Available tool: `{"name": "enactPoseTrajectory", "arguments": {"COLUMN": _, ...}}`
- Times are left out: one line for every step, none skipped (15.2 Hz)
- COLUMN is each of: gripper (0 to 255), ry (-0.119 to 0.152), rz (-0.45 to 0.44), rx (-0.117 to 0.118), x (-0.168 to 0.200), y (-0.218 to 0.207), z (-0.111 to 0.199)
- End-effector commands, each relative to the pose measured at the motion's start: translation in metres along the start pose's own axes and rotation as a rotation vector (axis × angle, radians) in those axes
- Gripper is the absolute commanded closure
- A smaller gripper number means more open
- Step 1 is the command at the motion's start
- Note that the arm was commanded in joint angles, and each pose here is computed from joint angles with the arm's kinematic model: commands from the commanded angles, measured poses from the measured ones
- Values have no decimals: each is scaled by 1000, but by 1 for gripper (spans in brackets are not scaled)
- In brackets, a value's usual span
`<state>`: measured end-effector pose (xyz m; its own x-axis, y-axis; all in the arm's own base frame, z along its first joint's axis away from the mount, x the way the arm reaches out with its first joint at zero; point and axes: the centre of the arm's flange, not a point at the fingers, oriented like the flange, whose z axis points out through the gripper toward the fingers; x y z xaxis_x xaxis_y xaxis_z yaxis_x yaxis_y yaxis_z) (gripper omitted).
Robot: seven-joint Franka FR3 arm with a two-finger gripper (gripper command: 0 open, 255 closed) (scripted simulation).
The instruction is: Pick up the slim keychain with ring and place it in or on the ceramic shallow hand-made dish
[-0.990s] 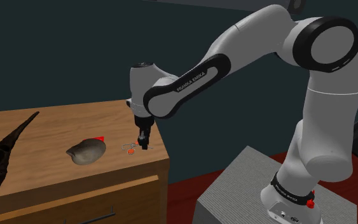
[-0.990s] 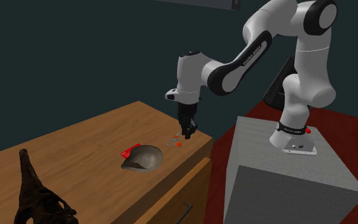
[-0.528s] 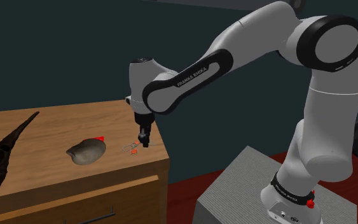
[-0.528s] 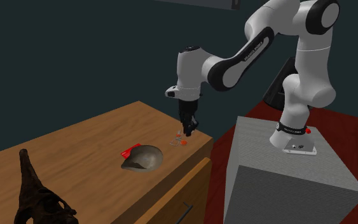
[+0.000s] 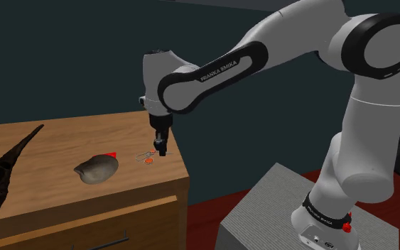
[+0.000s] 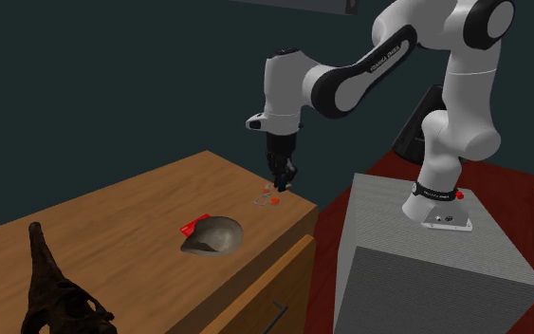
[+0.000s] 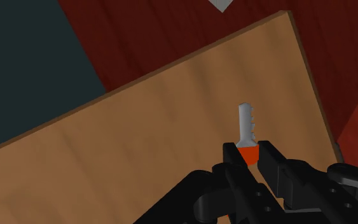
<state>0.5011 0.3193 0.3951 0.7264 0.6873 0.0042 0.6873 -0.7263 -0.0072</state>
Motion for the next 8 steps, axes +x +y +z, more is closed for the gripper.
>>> {"name": "enactPoseTrajectory", "arguments": {"gripper": 255, "ry": 0, "rz": 0, "rx": 0, "x": 0, "y": 0, "z": -11}}
{"name": "enactPoseTrajectory", "arguments": {"gripper": 255, "ry": 0, "rz": 0, "rx": 0, "x": 0, "y": 0, "z": -16}}
{"name": "enactPoseTrajectory", "arguments": {"gripper": 255, "ry": 0, "rz": 0, "rx": 0, "x": 0, "y": 0, "z": -22}}
{"name": "enactPoseTrajectory", "arguments": {"gripper": 255, "ry": 0, "rz": 0, "rx": 0, "x": 0, "y": 0, "z": -27}}
{"name": "enactPoseTrajectory", "arguments": {"gripper": 255, "ry": 0, "rz": 0, "rx": 0, "x": 0, "y": -1, "z": -32}}
{"name": "enactPoseTrajectory", "arguments": {"gripper": 255, "ry": 0, "rz": 0, "rx": 0, "x": 0, "y": -1, "z": -38}}
{"name": "enactPoseTrajectory", "arguments": {"gripper": 255, "ry": 0, "rz": 0, "rx": 0, "x": 0, "y": -1, "z": -43}}
{"name": "enactPoseTrajectory", "arguments": {"gripper": 255, "ry": 0, "rz": 0, "rx": 0, "x": 0, "y": -1, "z": -48}}
